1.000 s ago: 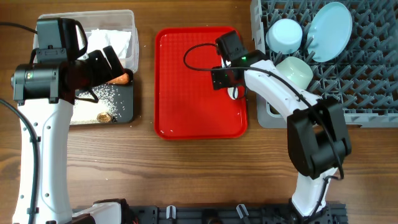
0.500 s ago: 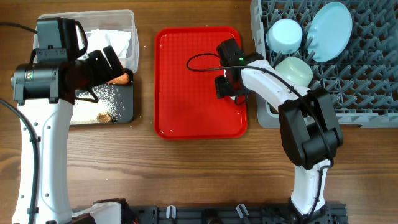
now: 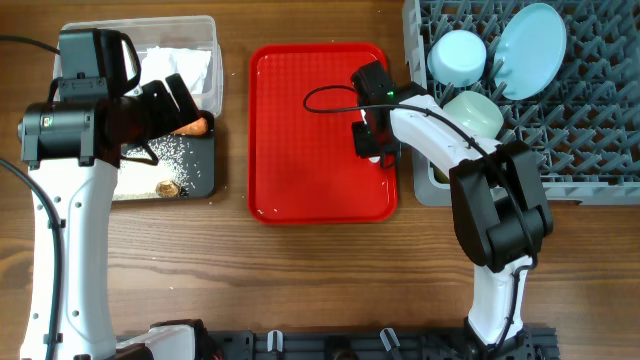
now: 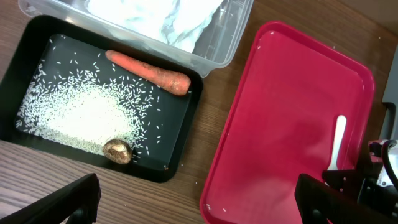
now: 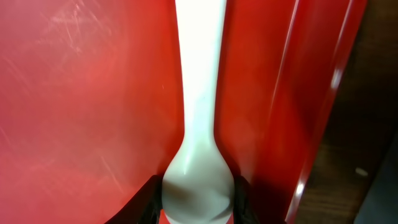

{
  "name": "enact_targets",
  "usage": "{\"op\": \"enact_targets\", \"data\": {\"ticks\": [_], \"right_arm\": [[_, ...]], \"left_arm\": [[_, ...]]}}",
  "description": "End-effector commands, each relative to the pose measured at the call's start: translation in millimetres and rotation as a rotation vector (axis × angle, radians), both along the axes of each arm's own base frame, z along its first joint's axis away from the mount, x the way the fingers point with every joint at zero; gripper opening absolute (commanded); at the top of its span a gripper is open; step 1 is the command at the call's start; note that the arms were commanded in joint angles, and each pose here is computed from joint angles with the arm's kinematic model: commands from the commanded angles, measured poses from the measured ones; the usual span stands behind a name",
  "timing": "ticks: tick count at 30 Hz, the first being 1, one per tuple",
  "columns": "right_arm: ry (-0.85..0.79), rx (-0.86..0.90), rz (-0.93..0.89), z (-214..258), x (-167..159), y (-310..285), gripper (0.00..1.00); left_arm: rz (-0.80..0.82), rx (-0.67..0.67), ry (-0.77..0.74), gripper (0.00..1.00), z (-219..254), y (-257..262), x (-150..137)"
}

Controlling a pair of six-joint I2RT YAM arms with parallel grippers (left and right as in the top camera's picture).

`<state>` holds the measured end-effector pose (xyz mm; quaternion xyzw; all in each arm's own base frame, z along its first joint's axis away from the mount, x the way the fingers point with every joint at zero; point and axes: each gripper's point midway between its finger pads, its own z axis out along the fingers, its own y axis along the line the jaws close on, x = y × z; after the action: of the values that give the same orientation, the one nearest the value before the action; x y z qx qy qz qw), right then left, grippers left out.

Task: Sort waste into correct bins and load items into the dishwasher rack
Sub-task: 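Carry the white spoon into the rack and release it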

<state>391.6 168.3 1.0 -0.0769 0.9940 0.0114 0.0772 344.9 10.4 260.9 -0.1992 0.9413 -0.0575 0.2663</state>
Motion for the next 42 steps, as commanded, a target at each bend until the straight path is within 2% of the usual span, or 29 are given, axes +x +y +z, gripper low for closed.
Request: {"op": "enact_targets", "data": {"ticks": [1, 9, 16, 22, 28, 35, 39, 41, 42], "right_arm": [[0.069, 0.002, 0.010, -12, -15, 2, 0.04], [-0.045, 0.047, 0.037, 38, -1, 8, 0.04], [-0.254, 0.097, 0.055, 128, 6, 5, 0.04], [-0.376, 0.035, -0.004, 181, 0, -28, 0.05], [-0.367, -0.137, -0.104, 184, -1, -93, 0.06], [-0.338, -0.169, -0.169, 178, 2, -129, 0.07], [-0.329, -0.172, -0.122, 174, 4, -127, 0.07], [-0.324, -0.175, -0.120, 171, 6, -127, 0.11], [-0.319, -0.177, -0.118, 168, 7, -127, 0.16]], "left_arm": [[0.011, -0.007, -0.006, 1.00, 2, 0, -1], [0.011, -0.007, -0.006, 1.00, 2, 0, -1], [0.011, -0.007, -0.006, 1.00, 2, 0, -1], [0.011, -0.007, -0.006, 1.00, 2, 0, -1], [0.011, -0.007, -0.006, 1.00, 2, 0, -1], [0.011, -0.007, -0.006, 1.00, 2, 0, -1], [0.011, -0.007, -0.006, 1.00, 2, 0, -1], [0.011, -0.007, -0.006, 1.00, 2, 0, -1], [0.011, -0.007, -0.006, 1.00, 2, 0, -1]]}}
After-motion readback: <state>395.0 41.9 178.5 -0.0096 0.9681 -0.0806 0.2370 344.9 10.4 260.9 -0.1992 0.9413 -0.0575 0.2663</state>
